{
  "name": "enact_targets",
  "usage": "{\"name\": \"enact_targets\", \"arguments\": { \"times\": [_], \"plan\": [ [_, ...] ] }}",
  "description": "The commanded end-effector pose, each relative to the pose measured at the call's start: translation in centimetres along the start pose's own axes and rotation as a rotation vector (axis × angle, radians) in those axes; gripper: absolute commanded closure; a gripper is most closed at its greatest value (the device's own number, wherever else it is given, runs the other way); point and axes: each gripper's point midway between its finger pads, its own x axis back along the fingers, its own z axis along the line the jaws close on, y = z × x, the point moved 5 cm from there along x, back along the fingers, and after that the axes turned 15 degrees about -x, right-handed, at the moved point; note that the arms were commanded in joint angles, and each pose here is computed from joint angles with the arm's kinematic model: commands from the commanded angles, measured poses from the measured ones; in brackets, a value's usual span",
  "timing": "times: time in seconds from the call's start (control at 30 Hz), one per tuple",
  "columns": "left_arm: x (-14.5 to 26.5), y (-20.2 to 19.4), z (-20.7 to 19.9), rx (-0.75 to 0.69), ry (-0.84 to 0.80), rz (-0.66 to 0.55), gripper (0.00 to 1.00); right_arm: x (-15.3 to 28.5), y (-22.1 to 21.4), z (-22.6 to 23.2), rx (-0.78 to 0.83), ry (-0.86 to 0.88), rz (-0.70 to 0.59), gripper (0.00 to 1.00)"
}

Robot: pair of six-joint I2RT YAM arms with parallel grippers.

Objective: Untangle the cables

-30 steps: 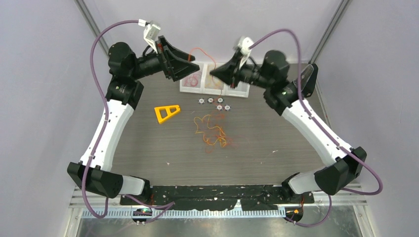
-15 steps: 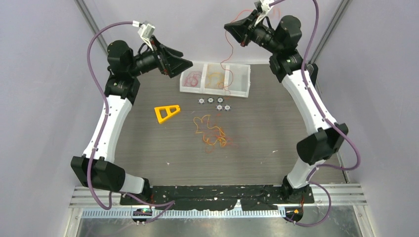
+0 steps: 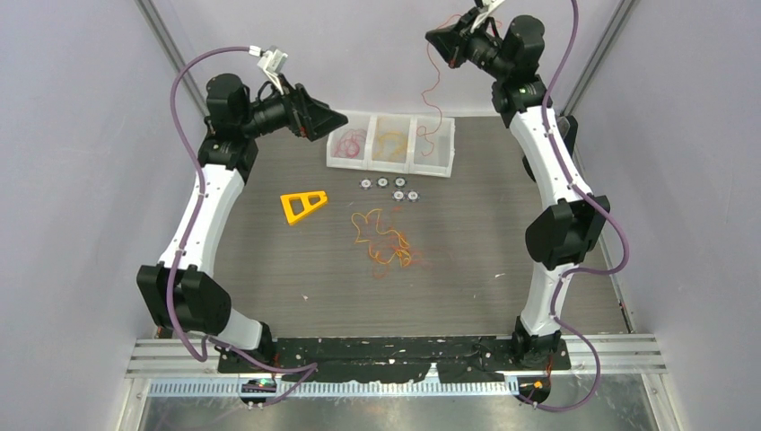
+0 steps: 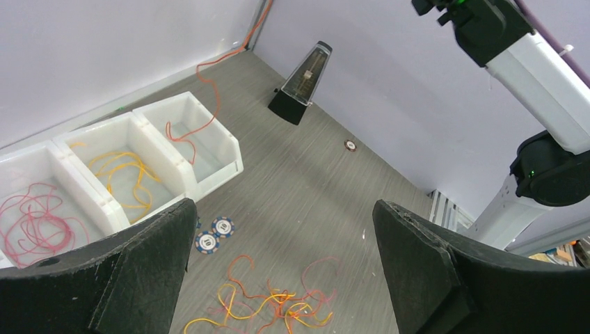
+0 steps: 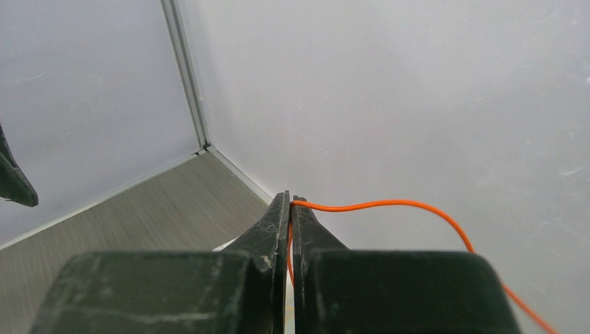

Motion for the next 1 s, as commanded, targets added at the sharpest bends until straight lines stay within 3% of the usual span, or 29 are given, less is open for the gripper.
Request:
{"name": "enact_targets", "arguments": {
  "times": [0.0,0.43,0.63,0.77,0.97],
  "plan": [
    [-0.4,1.0,0.9,-0.033,-0.006,-0.012,0.01,-0.3,2.1,0.3,0.087,0.017,-0.045,0.95],
    [-0.5,1.0,2.6,-0.023,0.004,-0.004,0.01,-0.9,-8.3,-5.6,0.097,-0.054,0.193,0.95],
    [-0.4,0.4,3.2,-0.003,0.015,0.007,0.01,0.0,-15.5,-6.7,-0.088,-0.048,0.369,0.95],
    [-0.3,0.1,3.5,0.003,0.028,0.007,0.00,0.6,-18.8,-6.9,-0.229,-0.065,0.431,0.95],
    [0.0,-0.7,3.7,0.017,0.040,0.016,0.01,1.8,-21.9,-7.0,-0.317,-0.066,0.492,0.95]
  ]
}}
